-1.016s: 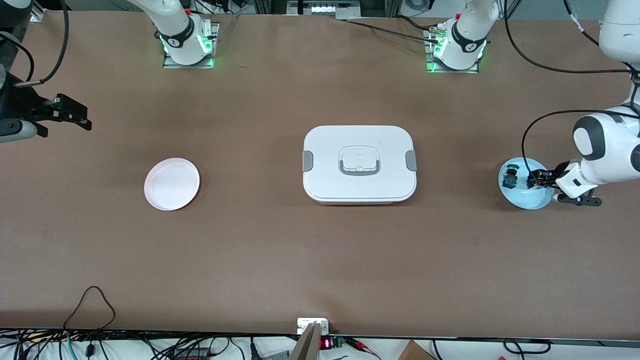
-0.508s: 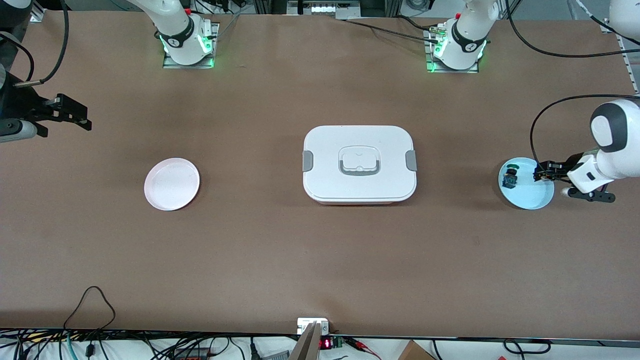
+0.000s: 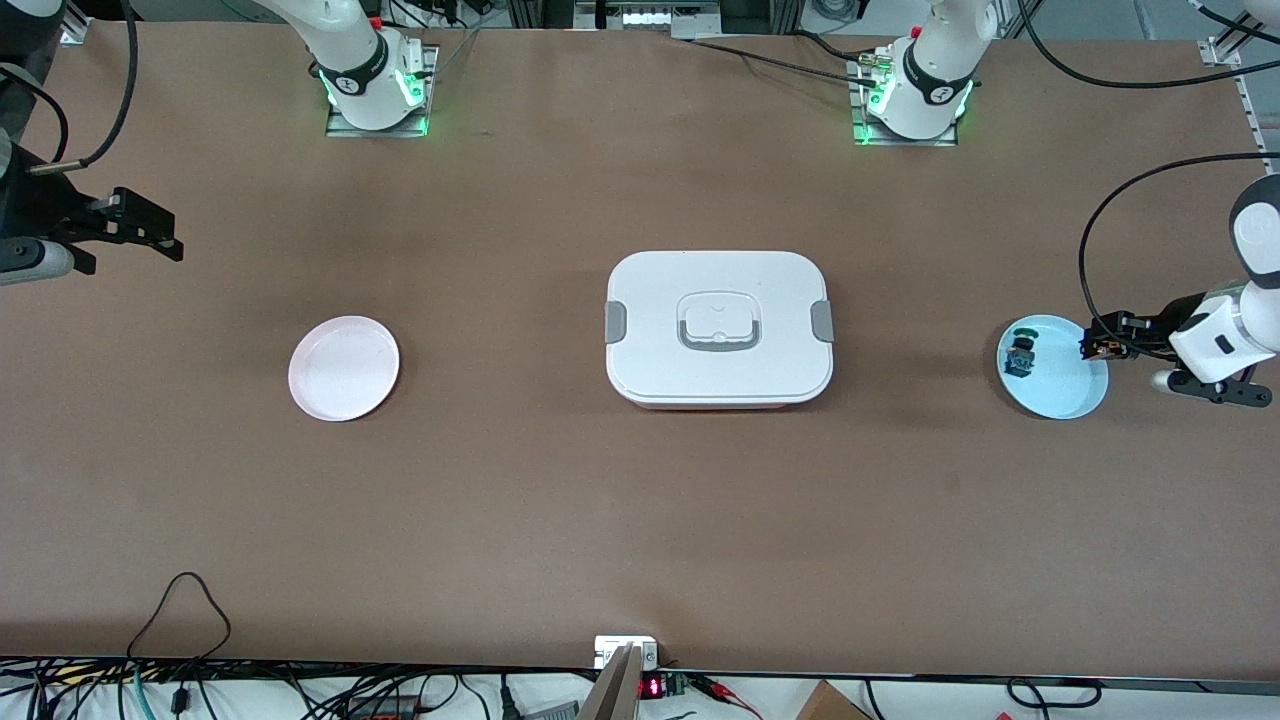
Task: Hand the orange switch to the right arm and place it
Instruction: 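Lift the orange switch with the left gripper toward the white box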
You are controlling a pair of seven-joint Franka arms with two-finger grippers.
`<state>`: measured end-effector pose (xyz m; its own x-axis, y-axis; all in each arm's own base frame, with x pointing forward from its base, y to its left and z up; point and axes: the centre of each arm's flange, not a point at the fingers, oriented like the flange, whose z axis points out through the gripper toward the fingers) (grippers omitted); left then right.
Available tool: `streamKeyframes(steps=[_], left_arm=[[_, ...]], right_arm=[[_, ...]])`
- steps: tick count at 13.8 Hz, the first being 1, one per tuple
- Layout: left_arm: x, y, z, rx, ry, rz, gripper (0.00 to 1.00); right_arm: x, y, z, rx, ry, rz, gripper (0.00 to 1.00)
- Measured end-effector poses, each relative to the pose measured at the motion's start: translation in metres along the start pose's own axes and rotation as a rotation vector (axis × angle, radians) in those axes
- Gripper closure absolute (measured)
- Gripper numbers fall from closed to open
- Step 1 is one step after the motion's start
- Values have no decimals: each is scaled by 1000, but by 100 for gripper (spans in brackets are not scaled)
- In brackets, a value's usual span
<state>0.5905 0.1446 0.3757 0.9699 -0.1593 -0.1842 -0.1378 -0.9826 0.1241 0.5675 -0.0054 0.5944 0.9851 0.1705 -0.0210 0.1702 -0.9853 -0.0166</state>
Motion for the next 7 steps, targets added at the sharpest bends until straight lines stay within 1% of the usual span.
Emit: streamKeyframes(steps=[3,7], left_arm=[[-1,31,-26,-56,6,26,26],[-5,64,-38,-186,-11,44,26]], right_arm=[[0,0,0,0,0,0,0],[0,0,0,0,0,0,0]])
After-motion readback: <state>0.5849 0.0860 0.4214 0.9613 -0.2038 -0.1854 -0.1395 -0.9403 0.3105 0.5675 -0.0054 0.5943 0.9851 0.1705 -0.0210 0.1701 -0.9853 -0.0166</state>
